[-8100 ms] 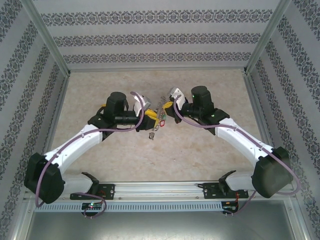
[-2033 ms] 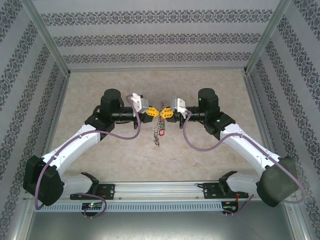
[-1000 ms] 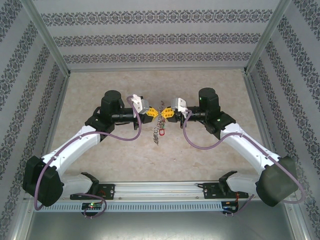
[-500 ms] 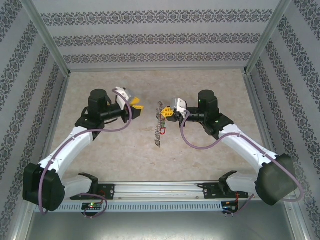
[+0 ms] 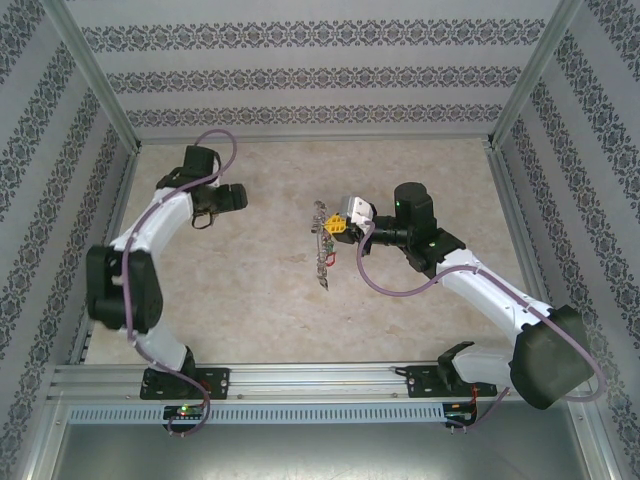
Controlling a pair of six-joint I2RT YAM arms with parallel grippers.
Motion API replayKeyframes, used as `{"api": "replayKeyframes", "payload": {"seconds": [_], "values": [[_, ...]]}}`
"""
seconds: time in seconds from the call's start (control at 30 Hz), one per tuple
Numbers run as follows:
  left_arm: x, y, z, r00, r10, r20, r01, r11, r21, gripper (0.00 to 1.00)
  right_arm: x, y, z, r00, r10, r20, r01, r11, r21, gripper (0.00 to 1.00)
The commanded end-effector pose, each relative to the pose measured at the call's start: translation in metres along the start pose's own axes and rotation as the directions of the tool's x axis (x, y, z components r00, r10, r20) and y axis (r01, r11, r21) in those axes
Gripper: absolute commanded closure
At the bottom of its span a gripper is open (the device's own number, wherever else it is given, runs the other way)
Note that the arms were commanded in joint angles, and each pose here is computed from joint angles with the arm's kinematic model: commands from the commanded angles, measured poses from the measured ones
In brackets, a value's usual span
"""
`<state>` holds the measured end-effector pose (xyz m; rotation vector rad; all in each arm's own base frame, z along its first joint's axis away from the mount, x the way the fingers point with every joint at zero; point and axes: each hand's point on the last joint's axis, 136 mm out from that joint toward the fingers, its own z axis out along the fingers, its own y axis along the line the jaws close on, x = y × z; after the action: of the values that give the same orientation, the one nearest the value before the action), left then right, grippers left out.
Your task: Put the keys on the keyring
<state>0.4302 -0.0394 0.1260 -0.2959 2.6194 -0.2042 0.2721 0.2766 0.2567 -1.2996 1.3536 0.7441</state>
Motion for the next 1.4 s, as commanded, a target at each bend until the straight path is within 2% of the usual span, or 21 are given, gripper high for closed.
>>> {"api": "replayKeyframes", "payload": {"seconds": [0.0, 0.07, 0.17, 0.27, 0.5, 0.67, 1.0, 1.17, 1.27, 1.37], "values": [[0.000, 0.029, 0.016, 0.982, -0.146, -0.122, 0.136, 0.987, -0.081, 0.25, -0.007, -0.004, -0.003, 0.999, -0.039, 0.018, 0.039, 0.999, 0.009, 1.00], [-0.011, 0.033, 0.026, 0.978, -0.151, -0.147, 0.142, 0.988, -0.067, 0.36, -0.008, -0.004, -0.003, 0.999, -0.038, 0.013, 0.038, 0.999, 0.009, 1.00], [-0.021, 0.048, 0.039, 0.978, -0.108, -0.178, 0.097, 0.993, -0.070, 0.40, -0.010, -0.004, -0.005, 0.999, -0.036, 0.007, 0.036, 0.999, 0.015, 1.00], [-0.026, 0.055, 0.055, 0.972, -0.089, -0.215, 0.092, 0.996, 0.003, 0.46, -0.008, -0.002, -0.008, 0.999, -0.035, 0.000, 0.035, 0.999, 0.017, 1.00], [-0.026, 0.056, 0.080, 0.959, -0.046, -0.279, 0.063, 0.997, 0.053, 0.45, -0.007, -0.001, -0.009, 0.999, -0.032, -0.013, 0.032, 0.999, 0.014, 1.00], [-0.017, 0.057, 0.094, 0.948, -0.032, -0.315, 0.055, 0.996, 0.066, 0.54, -0.011, -0.003, -0.010, 0.999, -0.045, -0.013, 0.045, 0.999, 0.013, 1.00], [-0.009, 0.063, 0.101, 0.937, -0.026, -0.347, 0.042, 0.998, 0.040, 0.58, -0.014, -0.003, -0.013, 0.999, -0.048, -0.016, 0.048, 0.999, 0.017, 1.00], [-0.007, 0.062, 0.107, 0.931, -0.017, -0.364, 0.040, 0.998, 0.054, 0.72, -0.015, -0.002, -0.015, 0.999, -0.049, -0.018, 0.049, 0.999, 0.019, 1.00], [-0.004, 0.064, 0.111, 0.923, -0.019, -0.385, 0.039, 0.998, 0.045, 0.72, -0.016, -0.002, -0.015, 0.999, -0.050, -0.018, 0.050, 0.999, 0.018, 1.00], [-0.002, 0.067, 0.113, 0.921, -0.018, -0.390, 0.033, 0.999, 0.033, 0.66, -0.018, -0.002, -0.016, 0.998, -0.052, -0.016, 0.053, 0.998, 0.022, 1.00]]}}
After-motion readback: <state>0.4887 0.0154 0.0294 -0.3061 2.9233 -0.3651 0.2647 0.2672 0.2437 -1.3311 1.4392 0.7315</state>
